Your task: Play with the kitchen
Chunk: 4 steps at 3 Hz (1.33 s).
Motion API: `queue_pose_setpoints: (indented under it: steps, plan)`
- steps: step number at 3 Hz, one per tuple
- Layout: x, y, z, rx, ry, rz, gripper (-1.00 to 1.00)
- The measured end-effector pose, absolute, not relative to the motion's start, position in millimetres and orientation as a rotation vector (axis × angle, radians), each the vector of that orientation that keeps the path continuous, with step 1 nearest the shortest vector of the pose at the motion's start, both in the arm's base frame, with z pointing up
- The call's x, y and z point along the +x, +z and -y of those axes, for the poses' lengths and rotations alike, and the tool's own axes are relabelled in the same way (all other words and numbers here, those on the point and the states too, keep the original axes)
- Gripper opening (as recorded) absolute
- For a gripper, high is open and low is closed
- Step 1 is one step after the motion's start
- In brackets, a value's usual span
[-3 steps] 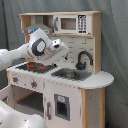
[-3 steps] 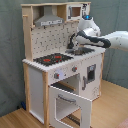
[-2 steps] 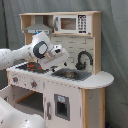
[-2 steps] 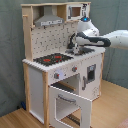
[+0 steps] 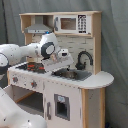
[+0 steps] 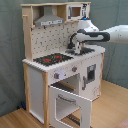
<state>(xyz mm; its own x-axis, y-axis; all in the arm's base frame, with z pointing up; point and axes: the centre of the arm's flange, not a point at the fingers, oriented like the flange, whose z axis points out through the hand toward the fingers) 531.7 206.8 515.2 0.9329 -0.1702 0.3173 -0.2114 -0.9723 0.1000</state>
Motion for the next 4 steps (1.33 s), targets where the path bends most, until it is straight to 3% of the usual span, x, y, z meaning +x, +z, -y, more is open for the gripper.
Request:
queue_pose_setpoints:
  steps: [2, 4]
  plan:
    - [536.6, 506.7, -174.9, 3.008, 0.273, 0.154, 1.00]
    - [555.6, 478.3, -192.2, 3.025, 0.157, 0.032, 1.00]
